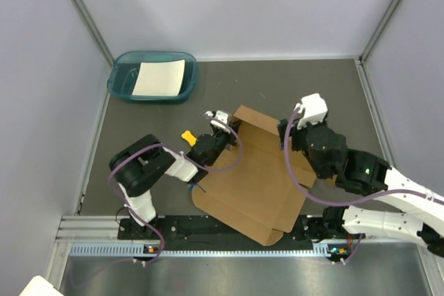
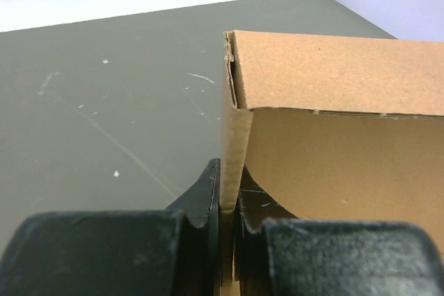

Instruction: Fold the paper box

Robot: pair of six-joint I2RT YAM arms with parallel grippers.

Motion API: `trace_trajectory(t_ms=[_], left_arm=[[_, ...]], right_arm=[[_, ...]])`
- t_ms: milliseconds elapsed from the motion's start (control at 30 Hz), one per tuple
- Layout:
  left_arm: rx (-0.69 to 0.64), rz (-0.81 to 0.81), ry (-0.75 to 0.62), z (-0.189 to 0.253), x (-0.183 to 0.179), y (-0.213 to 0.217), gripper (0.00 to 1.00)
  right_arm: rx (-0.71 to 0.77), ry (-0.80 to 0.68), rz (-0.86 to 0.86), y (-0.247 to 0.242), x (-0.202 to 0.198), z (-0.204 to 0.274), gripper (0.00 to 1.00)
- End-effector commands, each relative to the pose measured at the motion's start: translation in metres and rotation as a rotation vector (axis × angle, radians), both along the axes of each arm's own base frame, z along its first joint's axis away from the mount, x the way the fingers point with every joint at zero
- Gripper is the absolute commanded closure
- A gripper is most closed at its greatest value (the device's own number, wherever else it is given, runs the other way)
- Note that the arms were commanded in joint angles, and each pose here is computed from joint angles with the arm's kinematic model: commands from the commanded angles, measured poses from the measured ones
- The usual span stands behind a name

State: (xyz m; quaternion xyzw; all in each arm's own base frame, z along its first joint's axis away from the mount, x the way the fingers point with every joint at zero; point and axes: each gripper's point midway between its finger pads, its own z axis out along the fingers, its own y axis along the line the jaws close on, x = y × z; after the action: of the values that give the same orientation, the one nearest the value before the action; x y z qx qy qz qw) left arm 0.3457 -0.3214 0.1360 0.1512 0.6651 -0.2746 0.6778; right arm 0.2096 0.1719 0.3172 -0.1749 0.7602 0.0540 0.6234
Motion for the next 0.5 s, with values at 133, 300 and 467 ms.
trace_trajectory(t_ms=[133, 300, 467], left_arm=[[-0.001, 0.343, 0.169, -0.001, -0.006, 0.064, 1.0], [0.077, 0.453, 0.23, -0.01, -0.011, 0.09, 1.0], [0.227, 0.545, 0.289, -0.016, -0.006, 0.102, 1.0]], right_arm=[[0.288, 0.095, -0.249, -0.034, 0.029, -0.012, 0.27], [0.235, 0.054, -0.356, -0.057, 0.034, -0.019, 0.27], [0.177, 0.052, -0.398, -0.067, 0.034, -0.036, 0.29]])
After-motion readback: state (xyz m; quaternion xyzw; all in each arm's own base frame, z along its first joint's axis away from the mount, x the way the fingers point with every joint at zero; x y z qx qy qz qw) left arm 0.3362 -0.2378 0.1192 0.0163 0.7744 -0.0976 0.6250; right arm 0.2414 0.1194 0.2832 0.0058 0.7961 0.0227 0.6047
